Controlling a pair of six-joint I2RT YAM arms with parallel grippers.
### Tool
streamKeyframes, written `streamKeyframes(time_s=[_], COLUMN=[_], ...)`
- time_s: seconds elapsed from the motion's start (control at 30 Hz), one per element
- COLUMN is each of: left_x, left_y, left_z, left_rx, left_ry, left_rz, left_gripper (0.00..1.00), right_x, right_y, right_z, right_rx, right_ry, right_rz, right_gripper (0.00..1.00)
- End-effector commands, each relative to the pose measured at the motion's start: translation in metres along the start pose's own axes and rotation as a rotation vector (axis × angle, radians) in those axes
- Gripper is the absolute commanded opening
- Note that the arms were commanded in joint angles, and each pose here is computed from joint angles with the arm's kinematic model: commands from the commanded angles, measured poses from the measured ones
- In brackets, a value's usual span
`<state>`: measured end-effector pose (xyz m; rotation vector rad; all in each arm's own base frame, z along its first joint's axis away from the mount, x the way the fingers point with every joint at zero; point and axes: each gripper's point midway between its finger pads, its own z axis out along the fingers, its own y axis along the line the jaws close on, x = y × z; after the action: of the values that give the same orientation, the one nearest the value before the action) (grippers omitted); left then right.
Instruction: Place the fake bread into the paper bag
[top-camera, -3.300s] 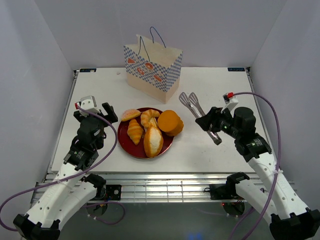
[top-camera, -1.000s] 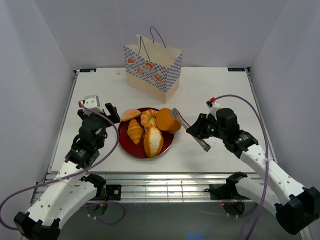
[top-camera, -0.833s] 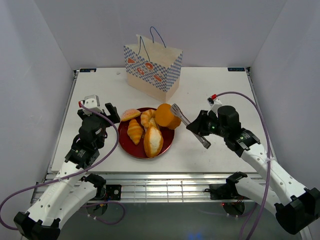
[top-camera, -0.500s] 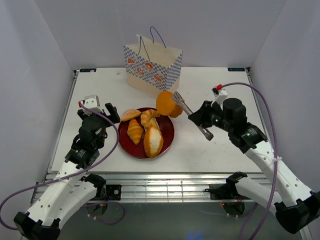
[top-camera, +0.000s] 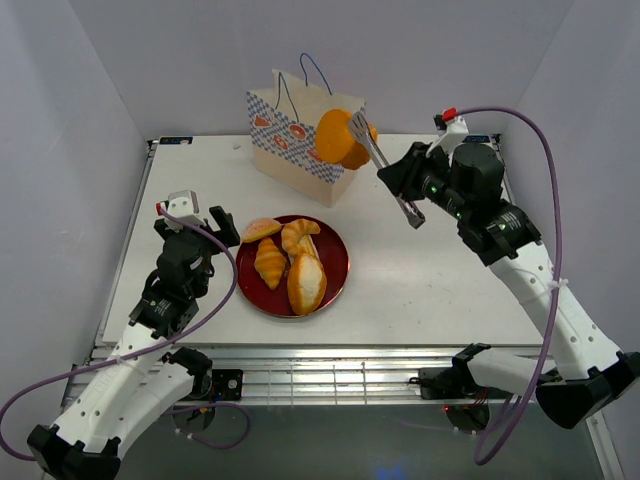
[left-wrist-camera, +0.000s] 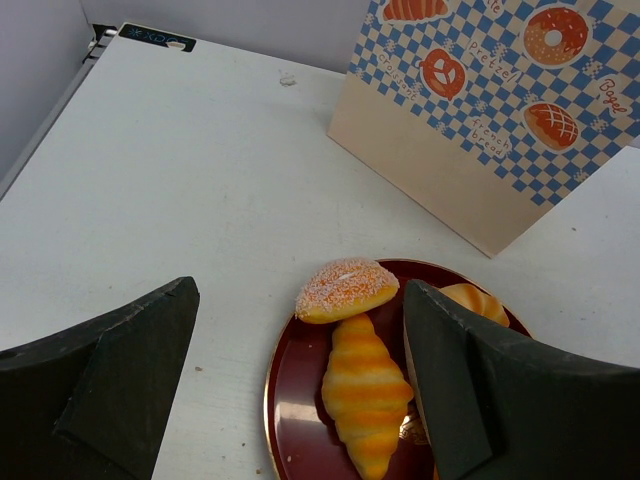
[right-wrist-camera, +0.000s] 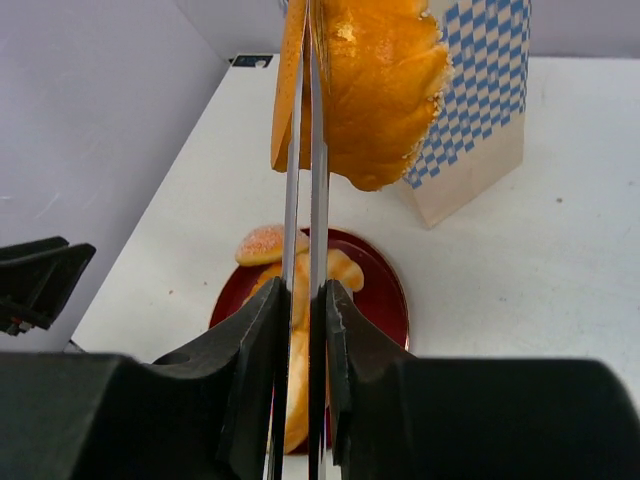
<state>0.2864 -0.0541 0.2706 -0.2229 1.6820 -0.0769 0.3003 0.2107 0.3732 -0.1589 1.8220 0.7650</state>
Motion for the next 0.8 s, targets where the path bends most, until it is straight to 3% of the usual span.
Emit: streamKeyframes(time_s=[0.0, 0.27, 0.77], left_x=[-0.008, -0.009, -0.015], left_y=[-0.001, 0.0, -0.001], left_z=[-0.003, -0.004, -0.008], left_rx=[0.009, 0.004, 0.019], left_ry=[-0.016, -0.02, -0.039], left_rz=[-0.007, -0.009, -0.023], left_gripper=[0.93, 0.93, 0.93], right_x=[-0.069, -0.132, -0.109], right_y=[0.02, 0.033, 0.009], right_z=[0.001, 0.035, 0.128], right_rx=[-0.041, -0.058, -0.065], right_ry=[-0.179, -0.266, -0.171], right_rz=[-0.076, -0.109, -0.132], right_gripper=[0.08, 0.08, 0.08])
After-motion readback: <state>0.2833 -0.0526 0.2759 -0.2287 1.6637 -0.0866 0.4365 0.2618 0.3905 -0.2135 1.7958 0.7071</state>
